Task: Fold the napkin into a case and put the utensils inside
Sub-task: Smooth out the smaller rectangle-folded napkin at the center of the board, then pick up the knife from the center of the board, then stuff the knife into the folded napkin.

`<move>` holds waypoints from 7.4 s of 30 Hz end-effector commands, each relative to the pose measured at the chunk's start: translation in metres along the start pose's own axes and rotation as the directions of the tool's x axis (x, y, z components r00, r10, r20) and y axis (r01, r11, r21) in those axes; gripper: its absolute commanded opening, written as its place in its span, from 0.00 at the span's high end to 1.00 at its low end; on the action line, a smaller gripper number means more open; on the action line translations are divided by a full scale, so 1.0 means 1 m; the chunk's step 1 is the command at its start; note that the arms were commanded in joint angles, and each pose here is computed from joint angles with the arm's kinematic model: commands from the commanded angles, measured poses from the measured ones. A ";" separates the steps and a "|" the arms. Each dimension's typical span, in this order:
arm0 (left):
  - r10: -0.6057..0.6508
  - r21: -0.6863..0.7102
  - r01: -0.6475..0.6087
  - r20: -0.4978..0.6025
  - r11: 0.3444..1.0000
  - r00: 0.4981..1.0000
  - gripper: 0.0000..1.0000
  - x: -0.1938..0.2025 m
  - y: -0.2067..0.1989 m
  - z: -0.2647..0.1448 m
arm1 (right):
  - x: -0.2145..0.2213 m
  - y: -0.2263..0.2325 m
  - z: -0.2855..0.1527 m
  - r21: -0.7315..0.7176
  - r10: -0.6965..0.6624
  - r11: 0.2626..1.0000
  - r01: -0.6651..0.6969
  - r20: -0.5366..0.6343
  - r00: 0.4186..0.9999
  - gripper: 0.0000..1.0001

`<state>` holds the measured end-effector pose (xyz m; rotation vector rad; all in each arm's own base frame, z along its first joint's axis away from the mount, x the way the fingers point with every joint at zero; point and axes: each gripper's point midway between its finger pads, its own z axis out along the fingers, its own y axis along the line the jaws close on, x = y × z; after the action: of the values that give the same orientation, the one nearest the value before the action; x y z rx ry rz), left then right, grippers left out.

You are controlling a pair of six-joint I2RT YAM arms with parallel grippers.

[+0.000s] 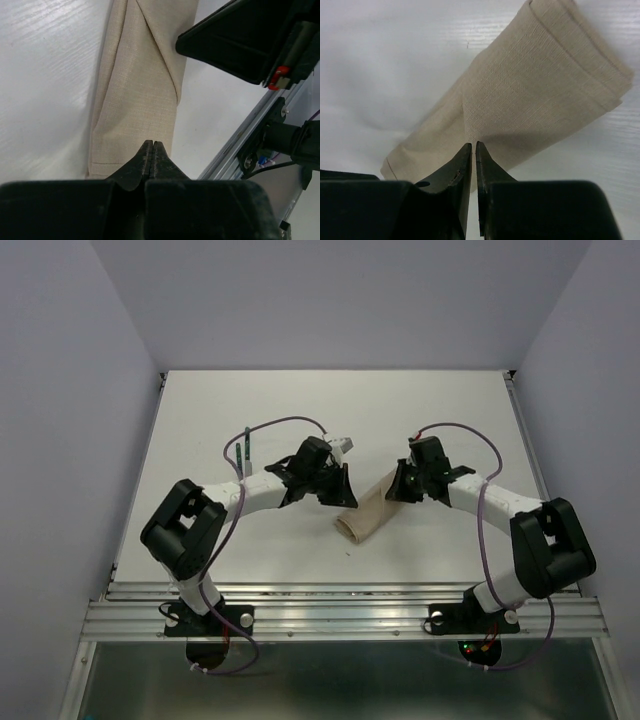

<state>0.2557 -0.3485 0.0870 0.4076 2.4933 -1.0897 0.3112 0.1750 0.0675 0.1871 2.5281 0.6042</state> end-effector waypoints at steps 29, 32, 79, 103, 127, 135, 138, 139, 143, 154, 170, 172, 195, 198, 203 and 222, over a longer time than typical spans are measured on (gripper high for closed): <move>-0.071 -0.121 0.072 0.011 0.990 0.997 1.00 0.048 0.042 -0.009 | 0.087 0.075 -0.001 -0.131 -0.100 0.988 0.085 -0.107 0.989 0.87; -0.087 -0.136 0.084 -0.012 0.987 0.996 1.00 0.055 0.050 -0.001 | 0.111 0.073 0.009 -0.123 -0.099 0.989 0.079 -0.163 0.982 0.87; -0.026 -0.285 0.019 -0.020 0.958 0.999 1.00 -0.011 0.099 0.023 | -0.083 -0.098 0.069 0.362 0.093 0.923 -0.134 0.128 0.987 0.87; -0.055 -0.618 0.265 0.337 0.740 0.940 0.42 -0.111 0.169 -0.141 | -0.122 -0.024 -0.018 0.094 0.071 0.991 -0.100 0.273 0.959 0.36; -0.148 -0.773 0.398 0.376 0.494 0.915 0.46 -0.144 0.312 -0.134 | -0.100 -0.022 -0.026 0.058 0.085 0.993 -0.101 0.232 0.969 0.33; -0.149 -0.772 0.396 0.374 0.497 0.916 0.48 -0.137 0.315 -0.133 | -0.098 -0.021 -0.025 0.050 0.089 0.993 -0.103 0.224 0.971 0.33; -0.165 -0.767 0.399 0.368 0.502 0.915 0.47 -0.134 0.321 -0.132 | -0.097 -0.019 -0.026 0.042 0.092 0.994 -0.104 0.224 0.970 0.33; -0.169 -0.764 0.399 0.365 0.507 0.915 0.48 -0.134 0.322 -0.130 | -0.097 -0.019 -0.026 0.043 0.094 0.993 -0.106 0.223 0.970 0.33; -0.193 -0.757 0.388 0.338 0.526 0.921 0.56 -0.129 0.326 -0.121 | -0.096 -0.019 -0.029 0.043 0.093 0.994 -0.105 0.228 0.969 0.33; -0.169 -0.670 0.329 0.294 0.665 0.941 1.00 -0.127 0.285 -0.093 | -0.097 -0.022 -0.034 0.058 0.096 0.992 -0.113 0.243 0.965 0.33; 0.027 -0.558 0.041 0.113 0.829 0.993 1.00 -0.082 0.172 -0.040 | -0.116 -0.093 -0.011 0.315 0.116 0.927 -0.204 0.276 0.954 0.29; 0.030 -0.560 0.039 0.113 0.828 0.993 1.00 -0.079 0.170 -0.043 | -0.121 -0.099 -0.008 0.329 0.124 0.919 -0.218 0.282 0.951 0.28; 0.032 -0.613 -0.015 0.017 0.790 0.999 1.00 -0.053 0.177 -0.030 | -0.121 -0.108 0.061 0.330 0.157 0.925 -0.189 0.122 0.980 0.71; 0.052 -0.591 -0.022 0.034 0.806 0.998 1.00 -0.061 0.166 -0.034 | -0.115 -0.093 0.067 0.297 0.142 0.941 -0.166 0.102 0.985 0.74; 0.095 -0.538 -0.048 0.059 0.841 0.994 1.00 -0.072 0.144 -0.044 | -0.121 -0.075 0.074 0.219 0.105 0.968 -0.120 0.076 0.992 0.74; 0.276 -0.331 -0.249 0.036 0.910 0.961 1.00 -0.079 0.026 -0.054 | -0.121 -0.040 0.085 0.066 -0.036 0.997 0.040 -0.064 0.997 0.75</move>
<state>0.3412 -0.2706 0.1150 0.4374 2.4480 -0.4845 0.4551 0.1299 0.0355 0.2093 2.6026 0.4791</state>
